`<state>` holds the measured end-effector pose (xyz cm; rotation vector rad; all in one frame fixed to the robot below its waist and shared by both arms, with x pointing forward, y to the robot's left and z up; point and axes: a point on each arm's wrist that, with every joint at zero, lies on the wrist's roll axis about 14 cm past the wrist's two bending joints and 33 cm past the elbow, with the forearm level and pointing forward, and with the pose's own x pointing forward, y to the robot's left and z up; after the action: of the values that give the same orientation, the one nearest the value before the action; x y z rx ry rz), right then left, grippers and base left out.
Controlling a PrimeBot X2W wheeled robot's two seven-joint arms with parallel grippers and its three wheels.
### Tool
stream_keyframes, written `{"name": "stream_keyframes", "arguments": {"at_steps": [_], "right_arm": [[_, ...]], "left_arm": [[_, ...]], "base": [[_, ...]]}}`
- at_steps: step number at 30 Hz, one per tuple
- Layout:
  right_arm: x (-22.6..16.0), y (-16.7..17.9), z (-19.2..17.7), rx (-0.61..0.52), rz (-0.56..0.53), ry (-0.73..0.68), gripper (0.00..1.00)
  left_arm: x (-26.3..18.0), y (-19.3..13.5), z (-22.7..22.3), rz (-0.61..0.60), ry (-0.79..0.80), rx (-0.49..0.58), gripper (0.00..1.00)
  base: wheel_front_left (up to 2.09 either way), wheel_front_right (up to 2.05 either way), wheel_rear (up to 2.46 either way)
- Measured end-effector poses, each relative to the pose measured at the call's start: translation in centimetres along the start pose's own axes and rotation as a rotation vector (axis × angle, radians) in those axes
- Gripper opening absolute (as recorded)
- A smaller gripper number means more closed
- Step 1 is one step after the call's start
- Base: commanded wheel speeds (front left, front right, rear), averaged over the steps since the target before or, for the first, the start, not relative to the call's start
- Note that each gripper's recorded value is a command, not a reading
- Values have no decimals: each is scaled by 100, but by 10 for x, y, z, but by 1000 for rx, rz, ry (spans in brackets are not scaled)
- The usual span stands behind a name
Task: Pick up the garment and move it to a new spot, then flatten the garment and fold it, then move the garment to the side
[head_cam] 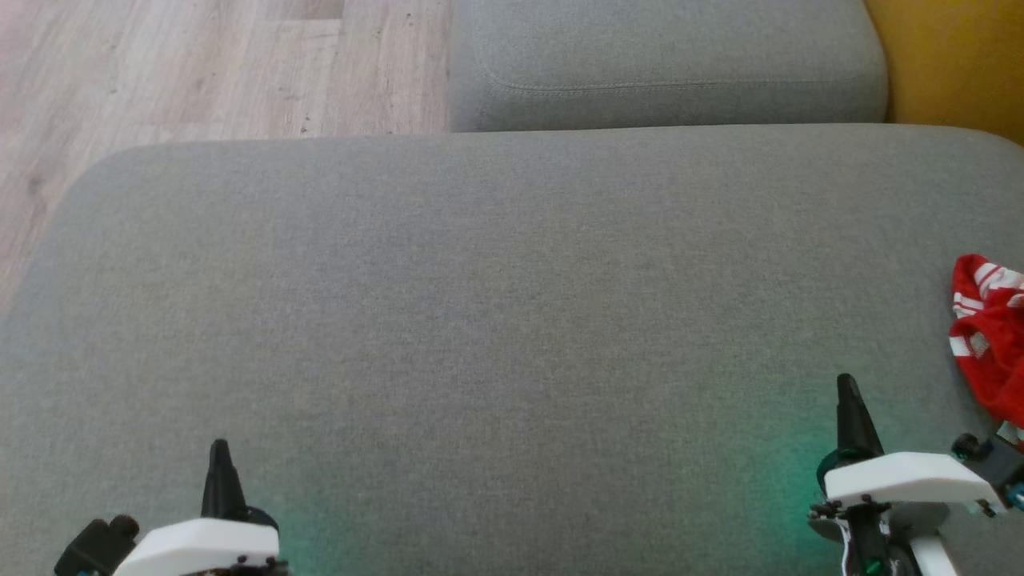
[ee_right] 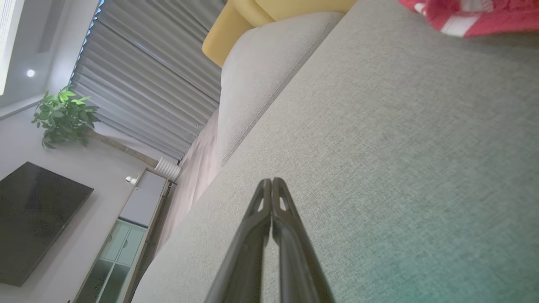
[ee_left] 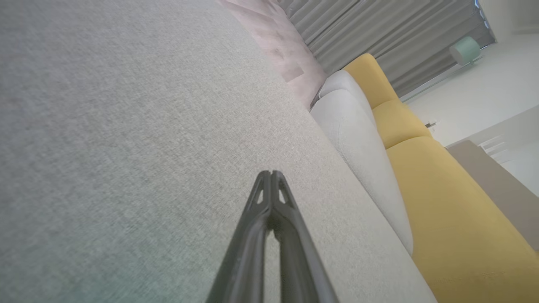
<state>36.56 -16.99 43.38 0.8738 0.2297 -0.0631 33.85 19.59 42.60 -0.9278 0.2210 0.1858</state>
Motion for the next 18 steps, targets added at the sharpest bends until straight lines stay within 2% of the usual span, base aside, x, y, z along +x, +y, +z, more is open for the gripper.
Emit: {"name": "stream_keyframes", "arguments": {"at_steps": [18], "right_arm": [[0,0,15,214,3,-33,0]], "left_arm": [[7,-12,8,-40,4,-193,0]], "base": [[0,0,0]]}}
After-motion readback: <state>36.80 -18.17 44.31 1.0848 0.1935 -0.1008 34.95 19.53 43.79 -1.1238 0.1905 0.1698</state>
